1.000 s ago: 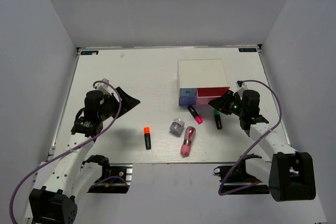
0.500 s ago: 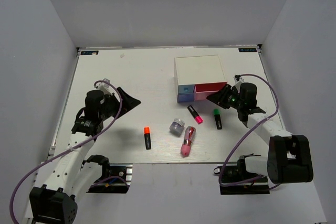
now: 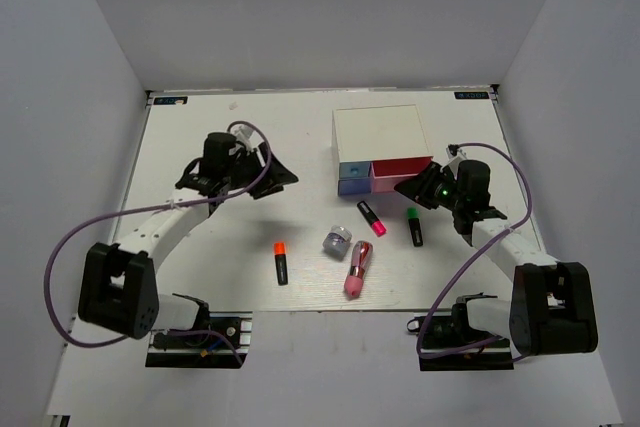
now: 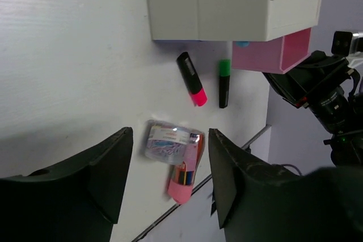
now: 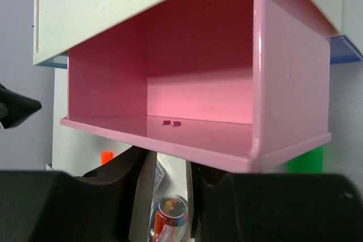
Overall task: Sort the stationery into containers
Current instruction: Open the drawer in the storage box.
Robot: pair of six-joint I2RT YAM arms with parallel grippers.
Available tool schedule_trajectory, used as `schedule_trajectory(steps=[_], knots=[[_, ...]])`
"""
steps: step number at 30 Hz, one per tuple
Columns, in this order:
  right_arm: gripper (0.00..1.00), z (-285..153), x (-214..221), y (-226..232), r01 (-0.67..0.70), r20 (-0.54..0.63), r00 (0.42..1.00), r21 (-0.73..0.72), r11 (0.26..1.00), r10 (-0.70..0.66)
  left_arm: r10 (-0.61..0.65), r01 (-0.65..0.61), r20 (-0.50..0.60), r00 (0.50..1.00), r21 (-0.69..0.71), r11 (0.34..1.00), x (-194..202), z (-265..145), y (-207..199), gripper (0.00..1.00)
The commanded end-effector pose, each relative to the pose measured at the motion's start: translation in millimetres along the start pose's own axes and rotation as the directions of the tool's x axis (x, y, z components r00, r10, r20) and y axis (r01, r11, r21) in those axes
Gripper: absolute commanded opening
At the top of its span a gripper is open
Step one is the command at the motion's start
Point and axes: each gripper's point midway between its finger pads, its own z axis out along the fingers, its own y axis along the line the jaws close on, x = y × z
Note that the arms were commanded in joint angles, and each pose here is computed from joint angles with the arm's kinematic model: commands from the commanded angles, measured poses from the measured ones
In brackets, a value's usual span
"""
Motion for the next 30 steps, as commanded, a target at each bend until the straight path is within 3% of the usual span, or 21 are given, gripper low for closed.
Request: schedule_trajectory(steps=[1,5,9,12,20,30], knots=[[0.16,-2,2,-1,0.004,0.001,1.0,0.011,1.0,-0.004,0.084,-0.083,-0.001,0.996,0.133,0.988,-15,6,-56,0.69],[0.16,-2,0,-2,0.008,0.007,1.0,0.014,1.0,-0.008,0.014,-0.017,0.022,1.0,0.12,0.993,-25,16,-91,0.8],[0.16,-2,0,-2,0.01,0.01,1.0,0.016,1.0,-0.011,-0.146,0.145,-0.006,0.989,0.1,0.984,-6,29,-106,0.81],[0.16,-1,0,-3,0.009,0.009,1.0,0.018,1.0,-0.009,-0.171,0.169,0.012,0.985,0.102,0.98,-6,38,-121,0.82],[0.16,-2,2,-4,0.012,0.004,1.0,0.014,1.0,-0.012,0.094,-0.087,0.04,0.995,-0.152,0.985,-12,73,-131,0.82],[0.16,-3,2,-2,0.026,0.003,1.0,0.007,1.0,-0.026,0.202,-0.185,0.015,0.979,-0.342,0.921,-18,85,-110,0.82]])
